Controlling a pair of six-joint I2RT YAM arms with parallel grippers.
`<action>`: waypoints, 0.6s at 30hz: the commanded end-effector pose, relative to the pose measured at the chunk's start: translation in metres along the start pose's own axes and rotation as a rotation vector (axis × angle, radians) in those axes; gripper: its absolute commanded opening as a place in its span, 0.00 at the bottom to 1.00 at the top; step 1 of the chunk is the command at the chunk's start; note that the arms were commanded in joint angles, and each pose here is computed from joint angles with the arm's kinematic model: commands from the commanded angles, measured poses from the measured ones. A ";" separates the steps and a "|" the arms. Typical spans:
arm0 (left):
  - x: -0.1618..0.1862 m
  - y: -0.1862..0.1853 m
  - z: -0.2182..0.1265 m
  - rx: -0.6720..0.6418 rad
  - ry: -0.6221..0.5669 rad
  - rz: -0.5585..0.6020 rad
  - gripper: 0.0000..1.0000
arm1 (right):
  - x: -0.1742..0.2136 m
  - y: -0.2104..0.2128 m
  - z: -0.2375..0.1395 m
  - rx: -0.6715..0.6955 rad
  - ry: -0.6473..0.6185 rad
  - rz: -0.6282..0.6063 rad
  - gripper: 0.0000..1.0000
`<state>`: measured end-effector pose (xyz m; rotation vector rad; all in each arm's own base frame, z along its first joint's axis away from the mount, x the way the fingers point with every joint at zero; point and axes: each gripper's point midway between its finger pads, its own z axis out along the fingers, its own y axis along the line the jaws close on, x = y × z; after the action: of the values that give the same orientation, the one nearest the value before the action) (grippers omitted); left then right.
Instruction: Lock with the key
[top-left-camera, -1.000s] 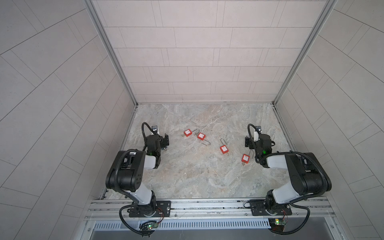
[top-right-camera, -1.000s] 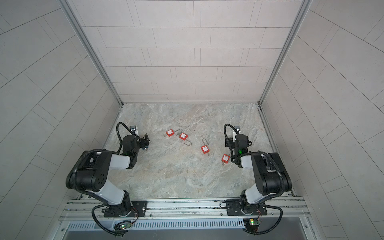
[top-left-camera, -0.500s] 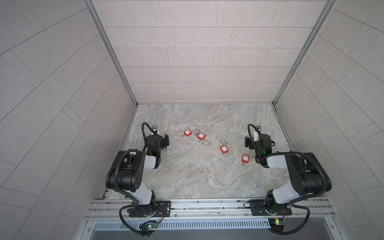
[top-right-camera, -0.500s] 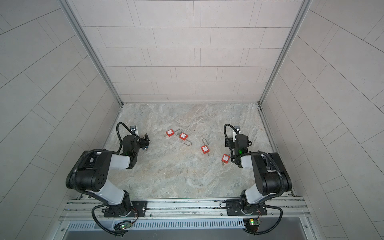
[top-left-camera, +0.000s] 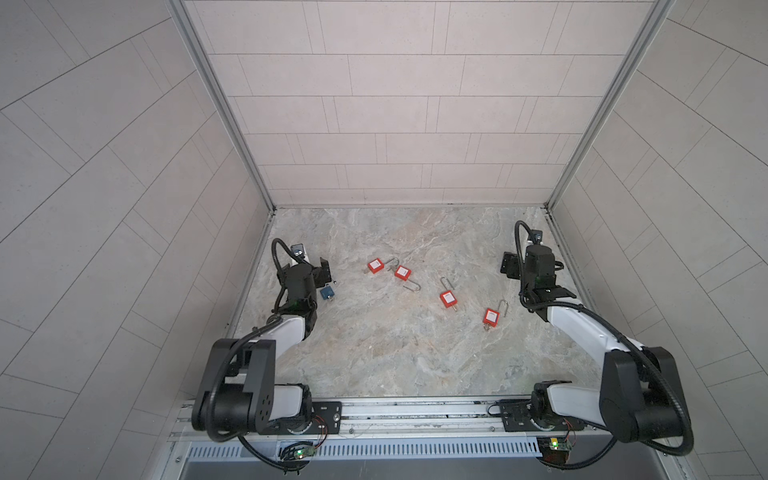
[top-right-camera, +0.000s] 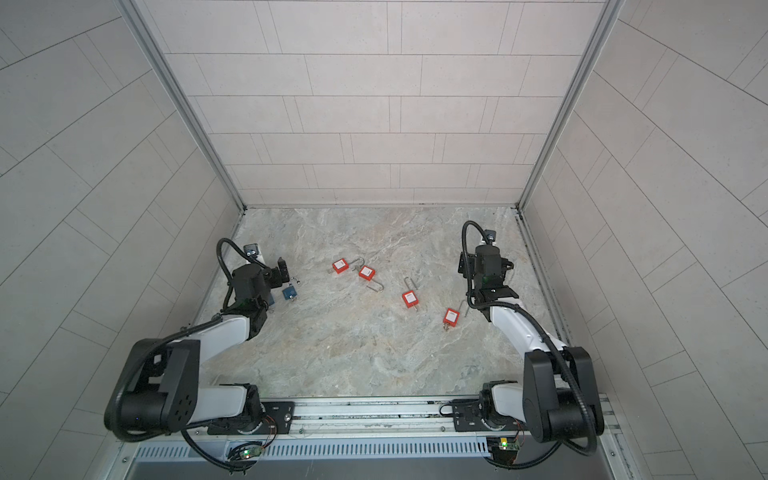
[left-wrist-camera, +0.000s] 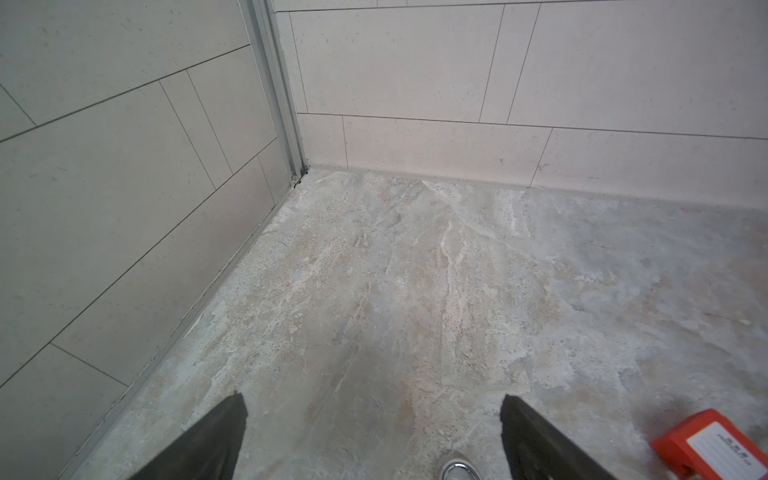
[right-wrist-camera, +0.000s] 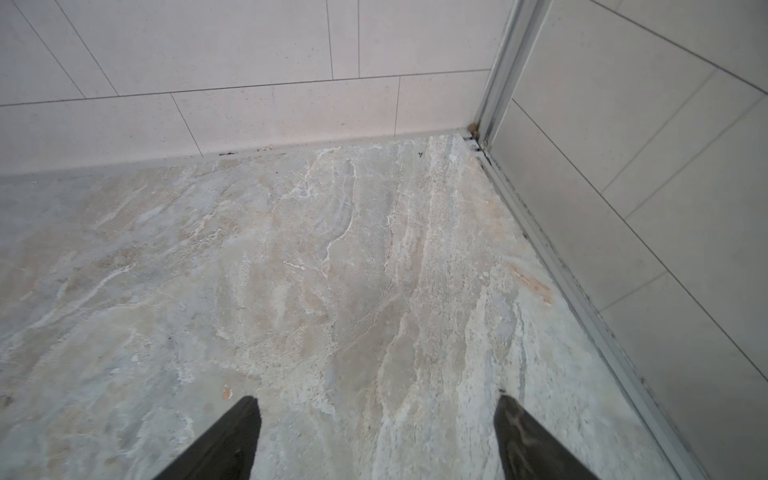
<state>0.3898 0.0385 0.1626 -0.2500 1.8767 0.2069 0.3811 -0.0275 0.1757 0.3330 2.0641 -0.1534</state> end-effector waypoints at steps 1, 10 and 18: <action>-0.006 -0.005 -0.013 0.026 0.144 -0.051 1.00 | 0.051 -0.021 -0.031 0.161 0.280 0.093 0.86; -0.009 -0.025 -0.038 0.120 0.351 -0.170 0.99 | 0.114 -0.001 -0.082 0.194 0.602 0.155 0.81; 0.015 -0.046 -0.047 0.139 0.489 -0.141 0.97 | 0.147 0.011 -0.083 0.195 0.707 0.173 0.78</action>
<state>0.3644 -0.0136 0.1666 -0.3311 2.2720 -0.0703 0.2601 0.0255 0.1007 0.7039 2.6546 -0.1314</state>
